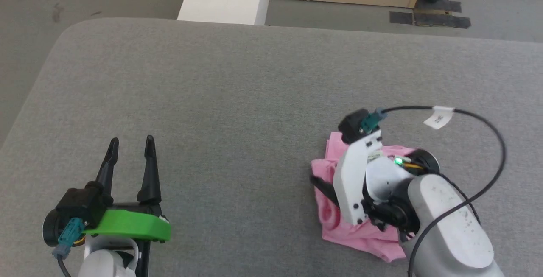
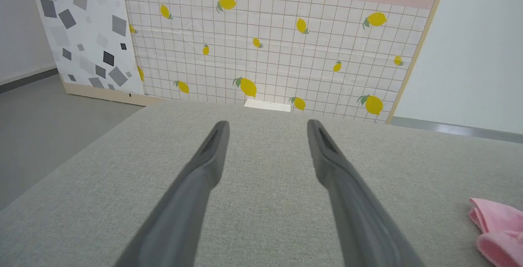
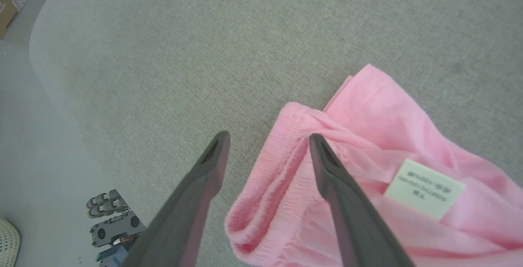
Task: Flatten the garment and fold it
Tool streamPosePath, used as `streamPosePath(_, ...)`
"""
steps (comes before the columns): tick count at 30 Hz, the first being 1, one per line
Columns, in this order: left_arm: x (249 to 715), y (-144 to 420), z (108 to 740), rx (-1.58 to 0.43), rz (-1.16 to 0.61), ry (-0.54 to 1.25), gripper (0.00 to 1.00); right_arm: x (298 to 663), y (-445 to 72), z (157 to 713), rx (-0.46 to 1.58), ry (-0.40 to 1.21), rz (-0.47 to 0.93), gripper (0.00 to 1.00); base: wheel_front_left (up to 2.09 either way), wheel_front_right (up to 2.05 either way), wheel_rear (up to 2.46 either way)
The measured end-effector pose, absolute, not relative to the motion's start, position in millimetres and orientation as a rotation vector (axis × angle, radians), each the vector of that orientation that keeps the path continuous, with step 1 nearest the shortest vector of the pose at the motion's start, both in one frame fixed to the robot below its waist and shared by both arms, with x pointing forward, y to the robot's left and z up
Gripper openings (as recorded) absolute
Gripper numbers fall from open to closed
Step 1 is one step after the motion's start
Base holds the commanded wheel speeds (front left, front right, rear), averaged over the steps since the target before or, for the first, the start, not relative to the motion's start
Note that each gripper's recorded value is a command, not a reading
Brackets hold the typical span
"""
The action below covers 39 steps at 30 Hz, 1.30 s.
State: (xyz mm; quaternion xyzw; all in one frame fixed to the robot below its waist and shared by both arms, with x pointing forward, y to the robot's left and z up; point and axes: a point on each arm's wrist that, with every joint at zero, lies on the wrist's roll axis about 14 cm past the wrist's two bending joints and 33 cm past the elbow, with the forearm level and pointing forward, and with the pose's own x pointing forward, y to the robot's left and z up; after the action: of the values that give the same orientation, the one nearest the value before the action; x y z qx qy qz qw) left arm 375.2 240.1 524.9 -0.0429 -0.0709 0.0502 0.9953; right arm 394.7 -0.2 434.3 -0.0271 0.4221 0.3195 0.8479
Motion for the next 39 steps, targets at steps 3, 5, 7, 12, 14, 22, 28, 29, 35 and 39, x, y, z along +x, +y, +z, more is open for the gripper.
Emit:
streamPosePath(3,379.2,234.2,526.9,-0.087,0.079,-0.149,1.00,409.7,0.2,470.9,0.006,0.745,0.672,1.00,0.00,0.00,0.00)
streamPosePath(5,383.0,229.1,530.2,-0.085,0.061,-0.160,1.00,427.5,-23.1,503.5,0.047,0.617,0.594,1.00,0.00,0.00,0.00)
streamPosePath(7,385.3,226.2,532.8,-0.085,0.052,-0.168,1.00,436.6,-51.4,519.0,0.054,0.554,0.500,1.00,0.00,0.00,0.00)
streamPosePath(12,390.1,219.2,539.1,-0.073,0.029,-0.187,1.00,419.0,-119.7,491.6,0.000,0.631,0.274,1.00,0.00,0.00,0.00)
streamPosePath(14,391.1,217.8,539.4,-0.071,0.024,-0.189,1.00,399.5,-134.4,465.5,-0.007,0.723,0.229,1.00,0.00,0.00,0.00)
streamPosePath(22,395.3,225.9,532.2,-0.060,0.047,-0.170,1.00,365.2,-132.6,403.6,-0.012,0.903,0.236,1.00,0.00,0.00,0.00)
streamPosePath(28,395.1,228.8,528.6,-0.056,0.056,-0.160,1.00,366.9,-124.5,380.0,-0.016,0.926,0.258,1.00,0.00,0.00,0.00)
streamPosePath(29,395.2,229.4,528.0,-0.055,0.057,-0.158,1.00,368.7,-123.3,378.4,-0.018,0.926,0.261,1.00,0.00,0.00,0.00)
streamPosePath(35,399.2,229.5,526.1,-0.047,0.057,-0.154,1.00,377.9,-117.2,378.2,-0.019,0.909,0.280,0.00,0.00,0.00,0.00)
streamPosePath(39,406.5,222.8,528.8,-0.050,0.037,-0.167,1.00,380.4,-117.8,384.0,-0.043,0.897,0.295,0.00,0.00,0.00,0.00)
